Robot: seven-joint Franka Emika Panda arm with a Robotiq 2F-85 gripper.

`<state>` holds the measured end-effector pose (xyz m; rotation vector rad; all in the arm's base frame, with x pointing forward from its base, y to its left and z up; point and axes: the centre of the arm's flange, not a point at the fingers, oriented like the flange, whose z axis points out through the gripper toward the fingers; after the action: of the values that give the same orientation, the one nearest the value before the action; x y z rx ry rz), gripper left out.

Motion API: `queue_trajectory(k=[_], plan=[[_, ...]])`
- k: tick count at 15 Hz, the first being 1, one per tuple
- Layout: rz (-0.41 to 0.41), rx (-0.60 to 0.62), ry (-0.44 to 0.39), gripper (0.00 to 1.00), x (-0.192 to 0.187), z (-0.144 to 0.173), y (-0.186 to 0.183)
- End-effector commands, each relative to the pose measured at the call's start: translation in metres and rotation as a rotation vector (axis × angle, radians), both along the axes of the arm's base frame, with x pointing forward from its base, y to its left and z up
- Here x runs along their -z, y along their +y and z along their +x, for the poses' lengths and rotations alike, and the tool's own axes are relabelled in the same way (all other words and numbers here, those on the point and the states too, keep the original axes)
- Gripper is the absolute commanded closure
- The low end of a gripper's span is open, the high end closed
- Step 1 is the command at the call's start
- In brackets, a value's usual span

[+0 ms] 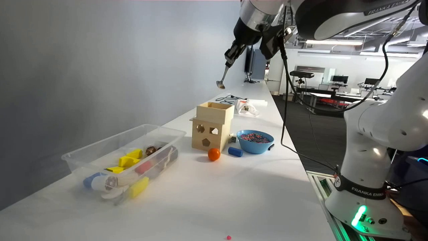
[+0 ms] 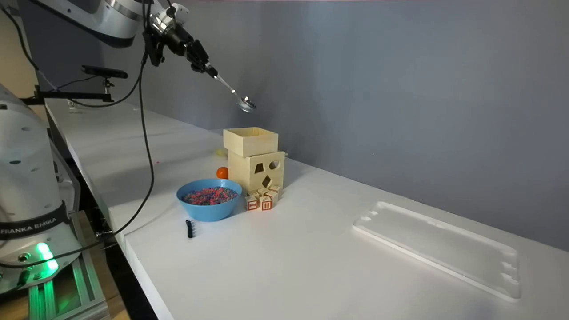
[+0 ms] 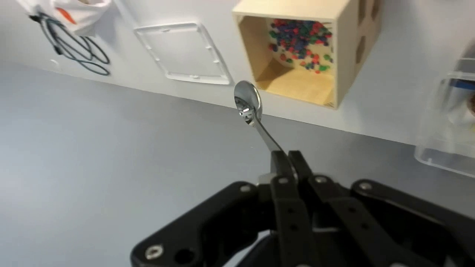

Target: Put some cereal from the blue bowl in the topmost box.

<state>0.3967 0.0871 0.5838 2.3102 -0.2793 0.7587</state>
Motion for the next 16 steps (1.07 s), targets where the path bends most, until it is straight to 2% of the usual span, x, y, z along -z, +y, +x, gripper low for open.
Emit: queue_trajectory(k=[1, 3, 5, 11, 14, 16], plan=[[-0.175, 0.076, 0.069, 0.99, -0.008, -0.041, -0.004], [-0.247, 0.114, 0.158, 0.99, -0.009, -0.060, -0.006], [-0.263, 0.091, 0.276, 0.99, -0.004, -0.072, -0.011], [-0.163, -0.089, 0.554, 0.99, 0.052, -0.086, -0.034], [-0.117, -0.137, 0.710, 0.99, 0.084, -0.090, -0.039], [-0.077, -0.160, 0.773, 0.99, 0.104, -0.093, -0.038]])
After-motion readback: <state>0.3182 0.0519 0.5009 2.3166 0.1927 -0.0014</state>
